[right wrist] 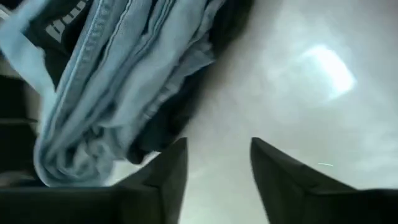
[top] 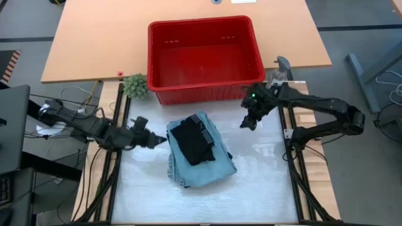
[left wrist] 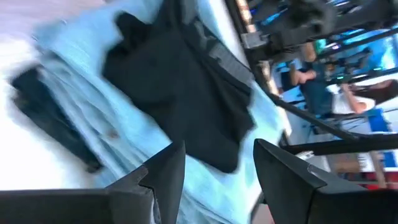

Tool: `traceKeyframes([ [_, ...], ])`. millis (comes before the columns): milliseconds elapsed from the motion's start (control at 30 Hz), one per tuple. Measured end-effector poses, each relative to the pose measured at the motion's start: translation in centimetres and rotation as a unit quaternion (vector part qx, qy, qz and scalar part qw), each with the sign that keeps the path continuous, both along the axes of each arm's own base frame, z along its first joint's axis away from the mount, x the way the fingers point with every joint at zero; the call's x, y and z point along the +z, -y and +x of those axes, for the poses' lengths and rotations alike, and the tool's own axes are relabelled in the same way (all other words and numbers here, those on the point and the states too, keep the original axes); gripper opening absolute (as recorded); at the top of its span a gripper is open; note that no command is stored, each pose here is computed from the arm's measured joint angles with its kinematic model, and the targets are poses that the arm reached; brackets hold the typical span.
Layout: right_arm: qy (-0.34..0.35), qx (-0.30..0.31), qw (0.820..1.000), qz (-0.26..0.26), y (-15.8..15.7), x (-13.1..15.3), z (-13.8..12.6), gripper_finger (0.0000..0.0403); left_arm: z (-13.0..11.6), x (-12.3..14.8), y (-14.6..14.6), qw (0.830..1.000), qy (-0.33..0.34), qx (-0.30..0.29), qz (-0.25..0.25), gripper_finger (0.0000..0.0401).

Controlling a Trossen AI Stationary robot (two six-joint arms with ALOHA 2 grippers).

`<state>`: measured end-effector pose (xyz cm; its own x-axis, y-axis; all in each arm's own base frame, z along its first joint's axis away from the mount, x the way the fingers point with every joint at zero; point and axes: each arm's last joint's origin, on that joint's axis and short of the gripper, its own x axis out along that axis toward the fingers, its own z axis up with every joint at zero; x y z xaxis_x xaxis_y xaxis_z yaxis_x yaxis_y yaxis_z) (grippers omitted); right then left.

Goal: Fold Laundry from Bin
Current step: Put the stacked clothes into the red laundry bin

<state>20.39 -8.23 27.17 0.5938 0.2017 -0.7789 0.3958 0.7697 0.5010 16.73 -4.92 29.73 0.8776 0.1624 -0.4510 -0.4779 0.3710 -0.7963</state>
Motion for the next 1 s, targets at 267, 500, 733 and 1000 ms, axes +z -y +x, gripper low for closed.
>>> traceKeyframes([
  [267,0.08,-0.064,0.99,0.098,-1.2,-4.6,1.6,0.0286,1.6,-1.9,4.6,0.999,0.01,0.029,-0.008,0.0203],
  [500,0.08,-0.12,0.988,0.048,-1.6,-4.7,2.1,0.0291,3.8,-5.7,5.5,0.995,-0.075,0.065,0.017,0.0211],
  [733,0.078,-0.133,0.987,0.035,-2.1,-4.7,2.3,0.0291,5.8,-9.6,6.2,0.958,-0.246,-0.048,-0.138,0.0217],
  [1000,0.075,-0.139,0.987,0.023,-2.2,-4.8,2.3,0.0291,5.9,-9.1,6.5,0.969,-0.207,-0.036,-0.133,0.0218],
])
